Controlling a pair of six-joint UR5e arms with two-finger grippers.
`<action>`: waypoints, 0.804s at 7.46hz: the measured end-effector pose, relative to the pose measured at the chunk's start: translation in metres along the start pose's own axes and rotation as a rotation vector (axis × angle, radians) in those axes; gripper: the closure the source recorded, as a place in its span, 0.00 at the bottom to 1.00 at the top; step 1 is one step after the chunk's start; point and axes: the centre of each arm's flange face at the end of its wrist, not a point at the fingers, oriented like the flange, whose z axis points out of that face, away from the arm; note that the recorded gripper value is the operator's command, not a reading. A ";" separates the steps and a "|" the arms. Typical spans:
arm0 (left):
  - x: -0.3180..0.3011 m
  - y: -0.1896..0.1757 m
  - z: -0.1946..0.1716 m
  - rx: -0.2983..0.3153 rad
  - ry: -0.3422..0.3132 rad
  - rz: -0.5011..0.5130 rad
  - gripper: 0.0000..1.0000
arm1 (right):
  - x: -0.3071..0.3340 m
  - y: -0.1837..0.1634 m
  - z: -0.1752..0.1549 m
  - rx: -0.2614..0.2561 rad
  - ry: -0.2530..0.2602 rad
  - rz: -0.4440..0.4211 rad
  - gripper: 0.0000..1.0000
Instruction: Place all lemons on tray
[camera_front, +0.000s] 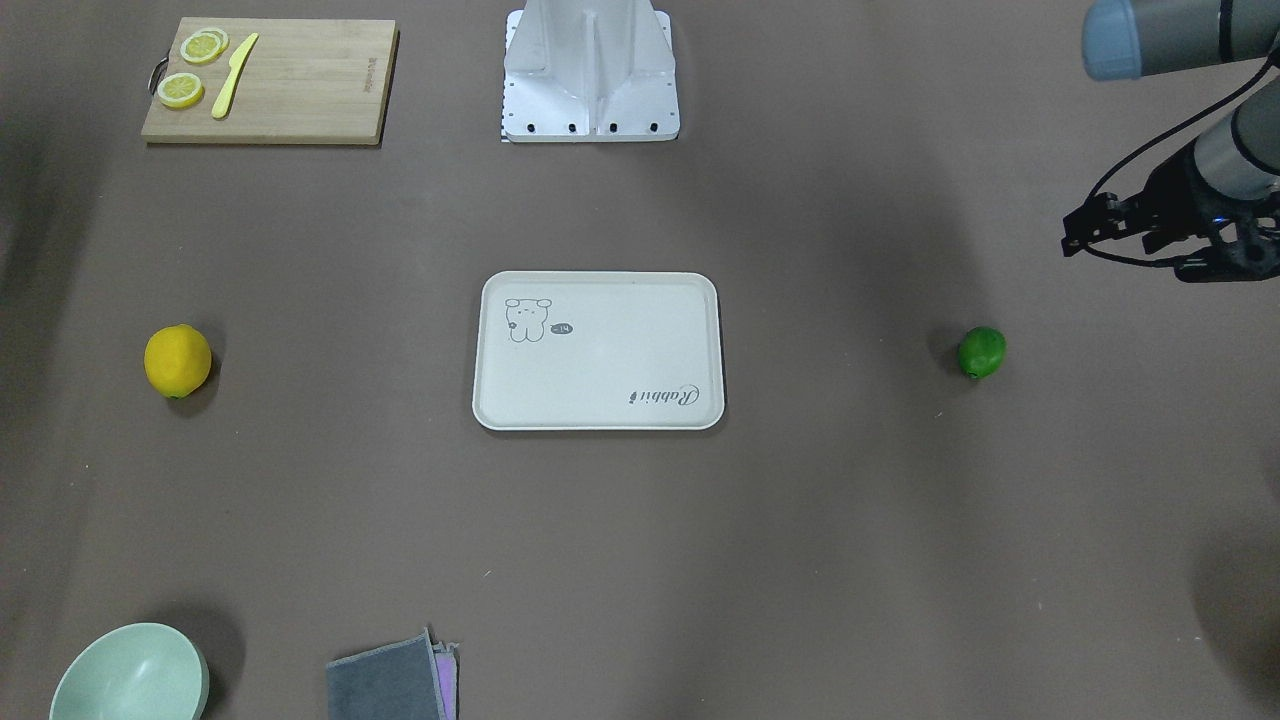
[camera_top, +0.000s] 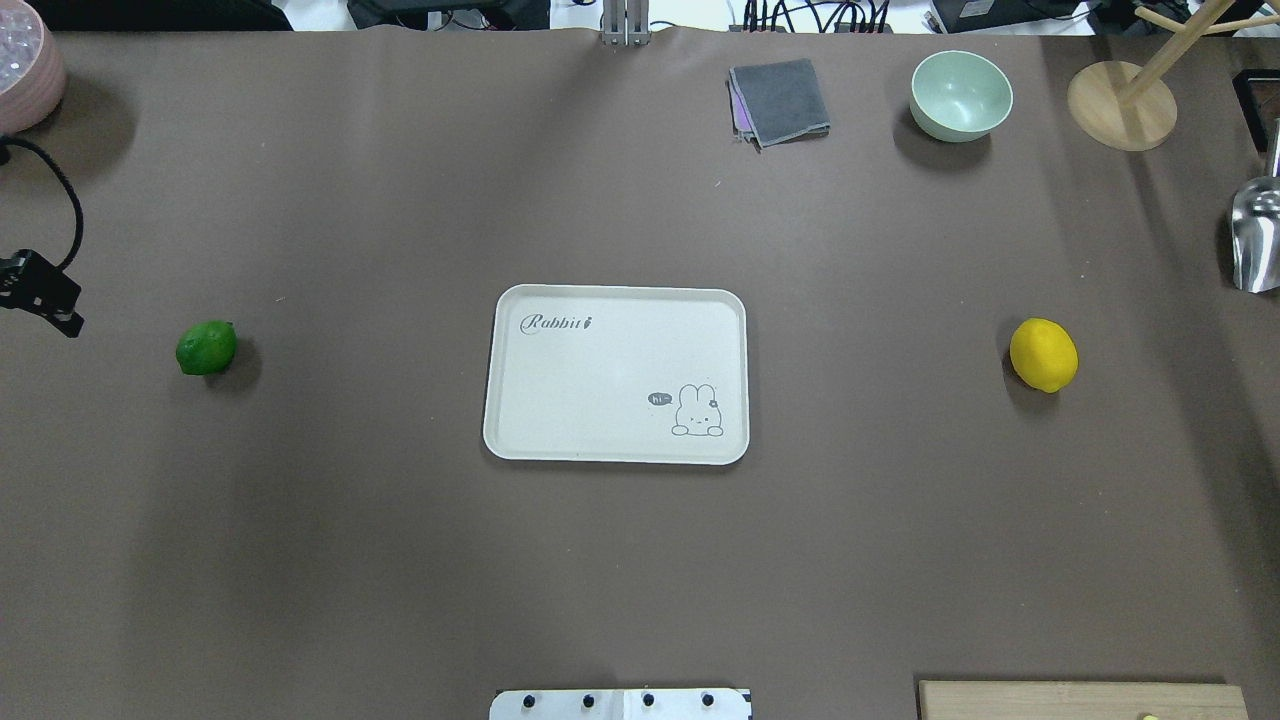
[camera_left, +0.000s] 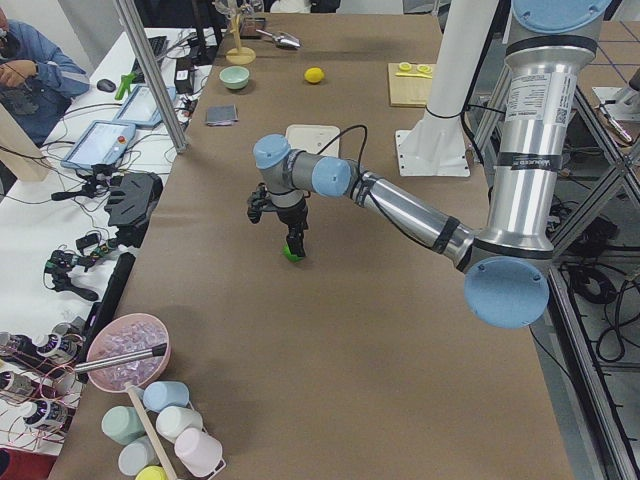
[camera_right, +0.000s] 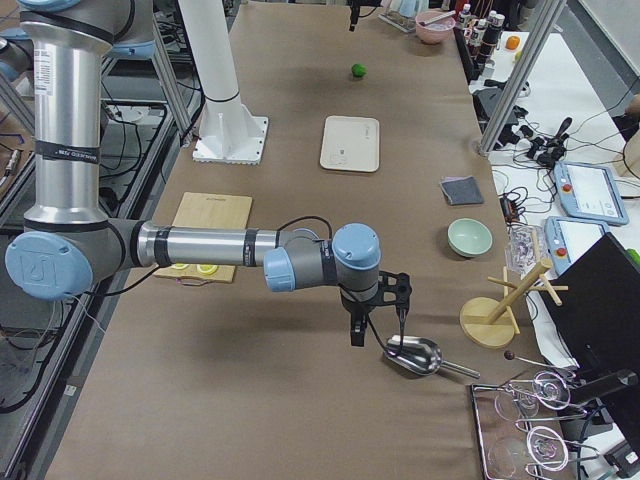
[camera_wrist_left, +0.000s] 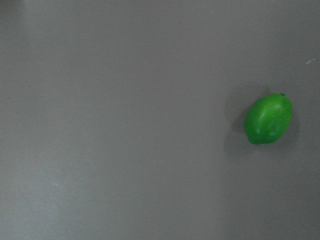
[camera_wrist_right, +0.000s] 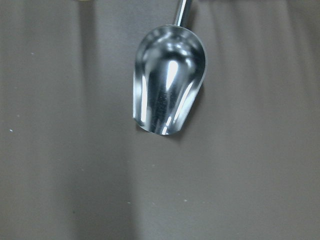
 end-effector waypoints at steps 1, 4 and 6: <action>0.014 0.000 0.015 0.004 0.004 -0.018 0.02 | -0.044 -0.006 0.017 -0.007 -0.038 0.004 0.00; 0.030 -0.007 0.051 0.022 -0.009 -0.040 0.02 | -0.163 -0.011 0.059 -0.079 -0.121 -0.067 0.00; 0.031 -0.021 0.080 0.046 0.017 -0.059 0.02 | -0.208 -0.006 0.082 -0.123 -0.140 -0.125 0.00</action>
